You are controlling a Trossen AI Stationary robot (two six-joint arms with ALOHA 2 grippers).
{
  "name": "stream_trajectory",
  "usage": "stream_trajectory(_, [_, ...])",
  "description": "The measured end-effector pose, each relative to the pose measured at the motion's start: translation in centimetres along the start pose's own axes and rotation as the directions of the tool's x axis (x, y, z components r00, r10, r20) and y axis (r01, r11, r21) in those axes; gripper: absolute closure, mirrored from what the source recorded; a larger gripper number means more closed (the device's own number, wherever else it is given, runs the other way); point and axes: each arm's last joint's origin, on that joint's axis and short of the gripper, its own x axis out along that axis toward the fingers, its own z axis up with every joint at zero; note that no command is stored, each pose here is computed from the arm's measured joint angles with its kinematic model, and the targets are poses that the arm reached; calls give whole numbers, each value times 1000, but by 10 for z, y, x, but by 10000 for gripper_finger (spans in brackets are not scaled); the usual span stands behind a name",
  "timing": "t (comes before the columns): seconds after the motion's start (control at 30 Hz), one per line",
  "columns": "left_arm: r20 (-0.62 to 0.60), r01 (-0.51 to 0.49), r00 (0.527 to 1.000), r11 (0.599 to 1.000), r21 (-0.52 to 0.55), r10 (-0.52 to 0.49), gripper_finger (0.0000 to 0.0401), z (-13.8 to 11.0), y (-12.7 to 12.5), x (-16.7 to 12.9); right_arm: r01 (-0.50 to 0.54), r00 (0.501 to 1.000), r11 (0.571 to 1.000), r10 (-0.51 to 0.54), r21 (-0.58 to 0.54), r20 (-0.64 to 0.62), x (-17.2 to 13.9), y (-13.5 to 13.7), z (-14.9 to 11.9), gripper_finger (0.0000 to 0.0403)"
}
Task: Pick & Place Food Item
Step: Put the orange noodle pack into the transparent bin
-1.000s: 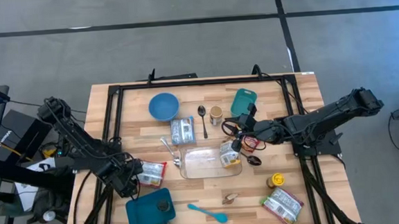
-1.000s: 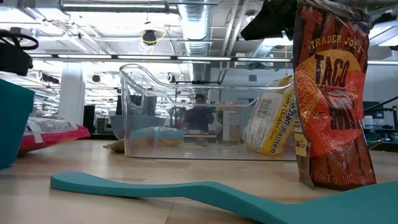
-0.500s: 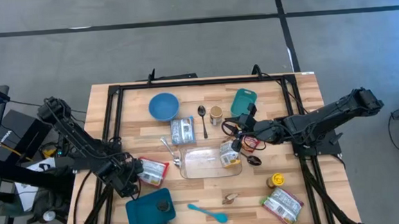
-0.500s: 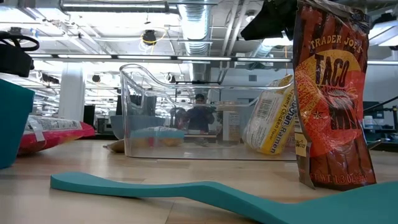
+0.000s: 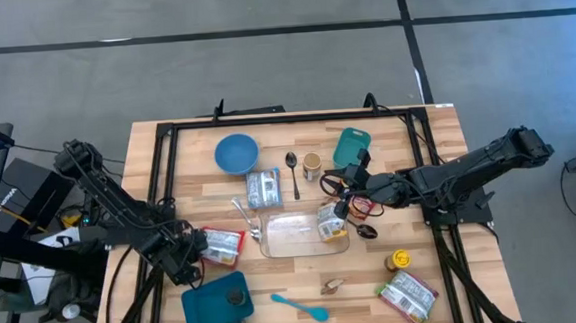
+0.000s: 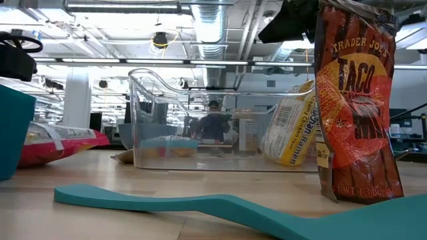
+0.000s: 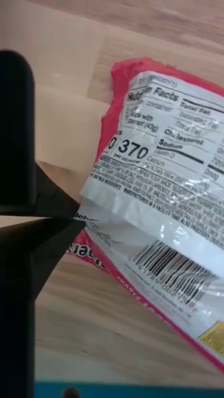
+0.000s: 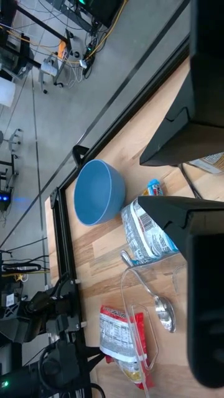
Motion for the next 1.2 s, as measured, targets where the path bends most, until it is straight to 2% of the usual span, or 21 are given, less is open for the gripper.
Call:
stream_trajectory(0.5, [56, 26, 998, 1000, -17, -25, 401, 3, -4, 0, 0, 1000, 1000, 0, -1, 0, 0, 0, 0, 321])
stream_trajectory(0.73, [99, 56, 994, 996, -68, -49, 401, 5, -3, -5, 0, 1000, 1000, 0, -1, 0, 0, 0, 0, 321])
stream_trajectory(0.93, [202, 120, 975, 986, -115, -95, 401, 10, 0, -18, 0, 1000, 1000, 0, -1, 0, 0, 0, 0, 321])
stream_trajectory(1.2, [406, 229, 902, 960, -161, -147, 401, 19, 7, -39, 0, 1000, 1000, 0, -1, 0, 0, 0, 0, 321])
